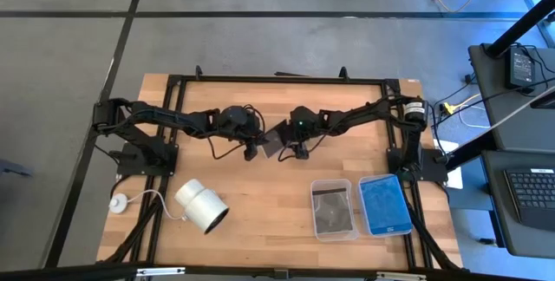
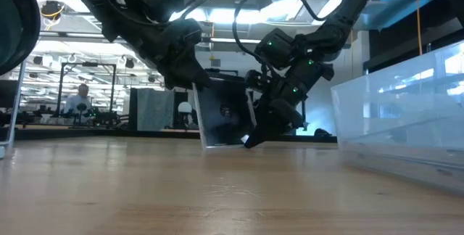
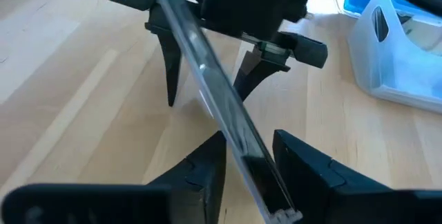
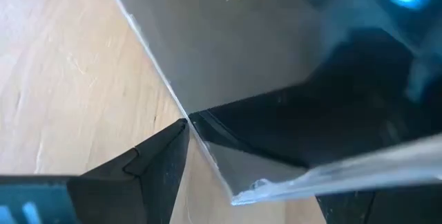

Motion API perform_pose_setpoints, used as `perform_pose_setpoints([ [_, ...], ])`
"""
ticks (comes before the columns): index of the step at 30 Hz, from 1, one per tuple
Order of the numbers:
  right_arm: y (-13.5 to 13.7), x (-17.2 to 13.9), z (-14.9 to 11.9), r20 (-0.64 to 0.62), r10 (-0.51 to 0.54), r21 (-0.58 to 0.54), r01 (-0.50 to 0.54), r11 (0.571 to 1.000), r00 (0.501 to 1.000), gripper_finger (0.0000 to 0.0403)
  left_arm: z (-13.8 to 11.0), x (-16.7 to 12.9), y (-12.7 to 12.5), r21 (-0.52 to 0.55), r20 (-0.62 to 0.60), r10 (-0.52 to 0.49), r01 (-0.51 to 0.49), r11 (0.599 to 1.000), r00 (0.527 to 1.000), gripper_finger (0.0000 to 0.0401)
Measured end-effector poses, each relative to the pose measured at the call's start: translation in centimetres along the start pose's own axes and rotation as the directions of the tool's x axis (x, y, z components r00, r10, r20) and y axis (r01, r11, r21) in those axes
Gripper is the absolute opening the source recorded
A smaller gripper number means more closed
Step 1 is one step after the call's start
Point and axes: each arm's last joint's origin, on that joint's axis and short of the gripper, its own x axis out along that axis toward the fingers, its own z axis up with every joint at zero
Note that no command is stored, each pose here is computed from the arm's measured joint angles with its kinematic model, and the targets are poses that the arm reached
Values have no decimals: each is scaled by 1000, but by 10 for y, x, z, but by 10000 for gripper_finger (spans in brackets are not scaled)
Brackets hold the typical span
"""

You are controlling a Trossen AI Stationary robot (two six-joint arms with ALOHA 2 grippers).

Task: Pick & place jewel cases by type
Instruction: Put the black CD case into the left transparent bin

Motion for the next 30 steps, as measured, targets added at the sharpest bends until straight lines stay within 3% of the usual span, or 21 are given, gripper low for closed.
perform_pose_setpoints([
  [6,7,-7,7,-11,-32,-27,31,999,999,271,0,0,0,19,2,1,-1,1000,1000,85],
  [14,24,-44,12,-145,-48,-31,44,999,988,271,-1,0,0,45,-8,-2,2,999,1000,53],
  [17,27,-58,18,-137,-47,-5,46,999,989,271,-1,0,0,46,-8,-7,8,999,1000,45],
  [25,26,-121,31,-59,-38,262,52,964,998,271,0,0,-2,82,-7,-53,53,995,999,33],
  [30,26,-158,43,89,-76,368,38,929,993,271,1,0,-3,126,3,-55,54,991,999,32],
])
